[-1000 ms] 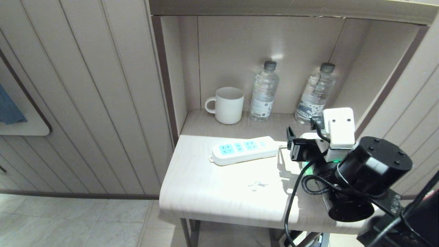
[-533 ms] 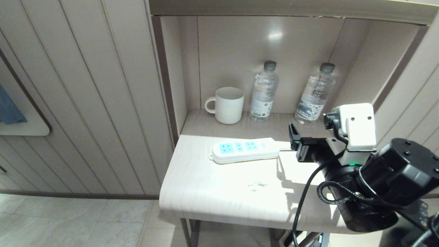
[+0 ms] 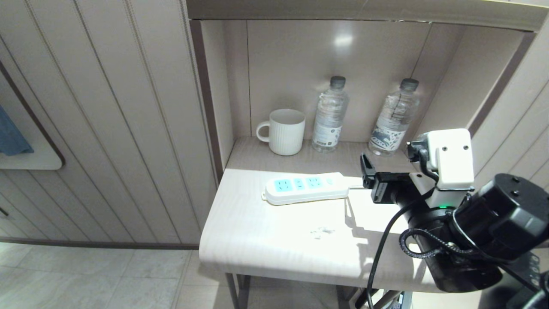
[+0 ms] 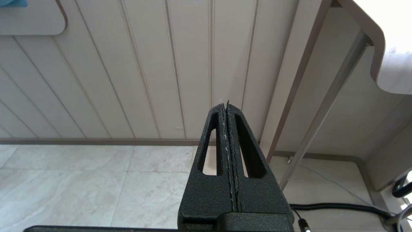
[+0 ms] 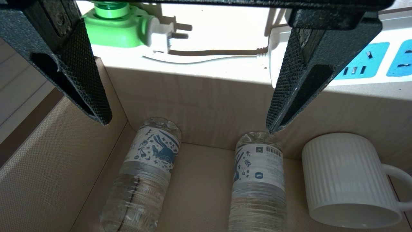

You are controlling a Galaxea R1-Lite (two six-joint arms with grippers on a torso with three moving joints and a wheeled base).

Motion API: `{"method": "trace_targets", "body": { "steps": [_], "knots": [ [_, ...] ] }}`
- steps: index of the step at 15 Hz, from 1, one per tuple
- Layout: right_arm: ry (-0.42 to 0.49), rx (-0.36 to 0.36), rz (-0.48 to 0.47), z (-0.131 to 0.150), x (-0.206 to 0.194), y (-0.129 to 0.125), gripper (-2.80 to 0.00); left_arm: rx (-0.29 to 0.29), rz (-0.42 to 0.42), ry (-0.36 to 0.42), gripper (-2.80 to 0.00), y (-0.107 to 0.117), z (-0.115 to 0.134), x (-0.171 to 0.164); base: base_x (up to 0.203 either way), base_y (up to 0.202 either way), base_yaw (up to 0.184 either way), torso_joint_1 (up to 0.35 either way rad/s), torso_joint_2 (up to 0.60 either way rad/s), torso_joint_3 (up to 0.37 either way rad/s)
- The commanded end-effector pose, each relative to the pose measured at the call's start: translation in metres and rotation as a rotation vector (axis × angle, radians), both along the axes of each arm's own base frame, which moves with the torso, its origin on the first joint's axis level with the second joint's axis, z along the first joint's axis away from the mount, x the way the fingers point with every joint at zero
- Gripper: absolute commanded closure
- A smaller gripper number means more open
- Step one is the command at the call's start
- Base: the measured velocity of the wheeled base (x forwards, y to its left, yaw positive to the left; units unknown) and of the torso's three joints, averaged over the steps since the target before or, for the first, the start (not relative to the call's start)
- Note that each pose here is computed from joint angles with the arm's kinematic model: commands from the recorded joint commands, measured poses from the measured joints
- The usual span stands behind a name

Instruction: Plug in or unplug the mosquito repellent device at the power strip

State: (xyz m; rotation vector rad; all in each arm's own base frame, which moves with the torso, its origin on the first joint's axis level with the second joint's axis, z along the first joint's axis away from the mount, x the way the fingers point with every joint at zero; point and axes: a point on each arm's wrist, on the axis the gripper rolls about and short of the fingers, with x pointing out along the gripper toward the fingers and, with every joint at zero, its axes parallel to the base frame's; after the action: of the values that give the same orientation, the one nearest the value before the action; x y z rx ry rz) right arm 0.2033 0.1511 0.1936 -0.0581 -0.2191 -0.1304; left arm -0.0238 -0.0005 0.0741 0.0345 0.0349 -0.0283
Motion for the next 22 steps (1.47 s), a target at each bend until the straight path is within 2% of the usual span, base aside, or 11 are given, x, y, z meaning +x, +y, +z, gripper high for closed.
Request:
{"method": "trace_targets", "body": {
  "steps": [1, 2, 9, 14, 16, 18, 20, 22],
  "knots": [
    [-0.038, 0.024, -0.006, 0.006, -0.002, -0.002, -2.80, 0.000, 0.000, 0.000, 0.00, 0.000, 0.000, 0.000, 0.000, 0.000, 0.000, 0.000, 0.00, 0.000],
    [-0.044, 0.021, -0.008, 0.009, -0.004, -0.003, 0.00, 0.000, 0.000, 0.000, 0.00, 0.000, 0.000, 0.000, 0.000, 0.000, 0.000, 0.000, 0.00, 0.000],
    [-0.013, -0.021, -0.008, 0.017, -0.016, -0.009, 0.00, 0.000, 0.000, 0.001, 0.00, 0.000, 0.000, 0.000, 0.000, 0.000, 0.000, 0.000, 0.00, 0.000],
    [0.035, -0.053, 0.016, 0.055, -0.046, -0.026, 0.00, 0.000, 0.000, 0.000, 0.00, 0.000, 0.000, 0.000, 0.000, 0.000, 0.000, 0.000, 0.00, 0.000],
    [0.087, -0.091, 0.007, 0.068, -0.059, -0.038, 0.00, 0.000, 0.000, 0.000, 0.00, 0.000, 0.000, 0.000, 0.000, 0.000, 0.000, 0.000, 0.00, 0.000],
    [0.119, -0.098, -0.053, 0.076, -0.075, -0.055, 0.00, 0.000, 0.000, 0.001, 0.00, 0.000, 0.000, 0.000, 0.000, 0.000, 0.000, 0.000, 0.00, 0.000],
    [0.095, -0.059, -0.122, 0.082, -0.097, -0.083, 0.00, 0.000, 0.000, 0.000, 0.00, 0.000, 0.000, 0.000, 0.000, 0.000, 0.000, 0.000, 0.00, 0.000],
    [0.093, -0.041, -0.292, 0.082, -0.108, -0.113, 0.00, 0.000, 0.000, 0.000, 0.00, 0.000, 0.000, 0.000, 0.000, 0.000, 0.000, 0.000, 0.00, 0.000]
  ]
}}
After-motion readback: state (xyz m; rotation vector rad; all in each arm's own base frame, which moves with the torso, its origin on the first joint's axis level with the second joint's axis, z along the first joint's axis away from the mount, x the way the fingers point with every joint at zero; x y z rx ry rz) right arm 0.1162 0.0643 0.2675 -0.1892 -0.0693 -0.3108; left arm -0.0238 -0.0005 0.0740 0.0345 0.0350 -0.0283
